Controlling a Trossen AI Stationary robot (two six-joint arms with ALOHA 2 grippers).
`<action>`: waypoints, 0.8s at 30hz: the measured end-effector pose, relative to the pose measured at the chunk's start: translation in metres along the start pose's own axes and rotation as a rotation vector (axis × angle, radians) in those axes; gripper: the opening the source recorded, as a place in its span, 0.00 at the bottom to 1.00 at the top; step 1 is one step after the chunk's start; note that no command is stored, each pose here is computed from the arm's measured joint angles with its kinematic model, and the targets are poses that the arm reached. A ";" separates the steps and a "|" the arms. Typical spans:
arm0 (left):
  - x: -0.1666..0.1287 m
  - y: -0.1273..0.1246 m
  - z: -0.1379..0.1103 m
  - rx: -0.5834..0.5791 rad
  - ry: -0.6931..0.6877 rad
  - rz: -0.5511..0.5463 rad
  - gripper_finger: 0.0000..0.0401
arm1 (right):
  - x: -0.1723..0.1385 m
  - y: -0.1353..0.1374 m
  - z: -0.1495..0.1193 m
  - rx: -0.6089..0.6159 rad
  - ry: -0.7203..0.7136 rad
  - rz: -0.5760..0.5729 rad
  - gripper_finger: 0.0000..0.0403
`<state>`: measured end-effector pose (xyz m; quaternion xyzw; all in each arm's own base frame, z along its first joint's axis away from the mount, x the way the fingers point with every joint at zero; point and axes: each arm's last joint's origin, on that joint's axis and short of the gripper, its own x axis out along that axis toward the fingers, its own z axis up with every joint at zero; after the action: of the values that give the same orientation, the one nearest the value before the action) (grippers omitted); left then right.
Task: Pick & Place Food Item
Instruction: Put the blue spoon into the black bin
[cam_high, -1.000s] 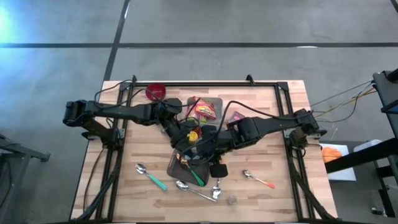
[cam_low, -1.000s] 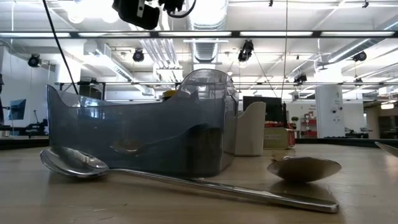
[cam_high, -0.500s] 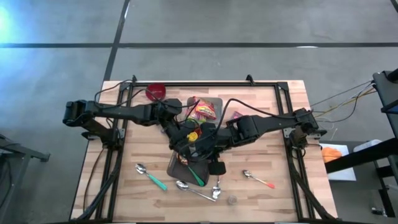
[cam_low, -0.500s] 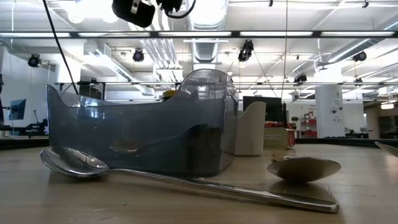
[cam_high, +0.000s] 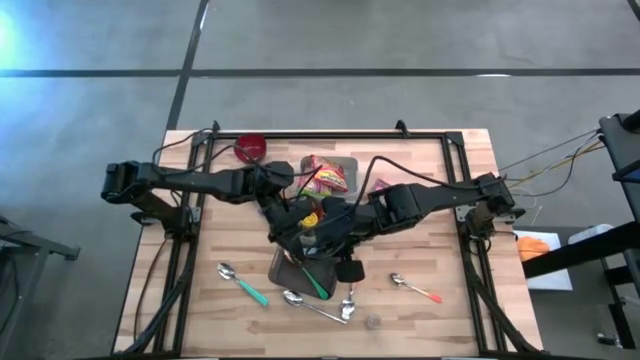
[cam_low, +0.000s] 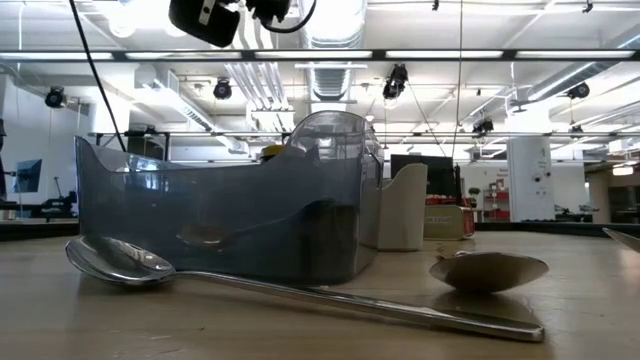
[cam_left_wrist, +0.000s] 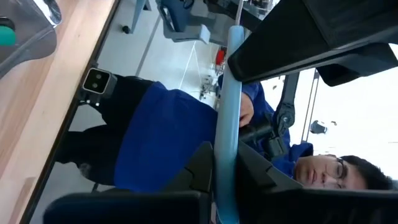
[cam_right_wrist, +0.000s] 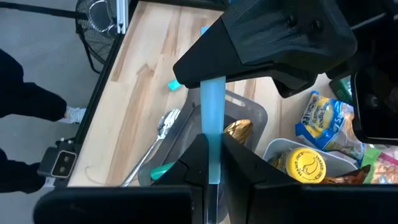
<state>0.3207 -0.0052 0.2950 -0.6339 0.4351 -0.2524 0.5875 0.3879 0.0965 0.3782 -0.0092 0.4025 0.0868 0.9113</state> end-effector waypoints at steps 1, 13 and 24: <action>0.000 0.000 0.000 0.000 -0.001 0.000 0.07 | 0.000 0.000 0.000 0.000 0.002 0.000 0.05; -0.003 0.002 0.003 0.049 -0.074 0.008 0.07 | 0.003 -0.003 0.003 0.146 -0.033 -0.021 0.36; -0.012 0.007 0.010 0.081 -0.173 0.049 0.07 | -0.018 -0.009 0.018 0.271 -0.166 -0.161 0.64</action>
<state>0.3209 0.0111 0.2889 -0.6181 0.3875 -0.1998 0.6541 0.3905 0.0866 0.4031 0.0887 0.3316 -0.0409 0.9383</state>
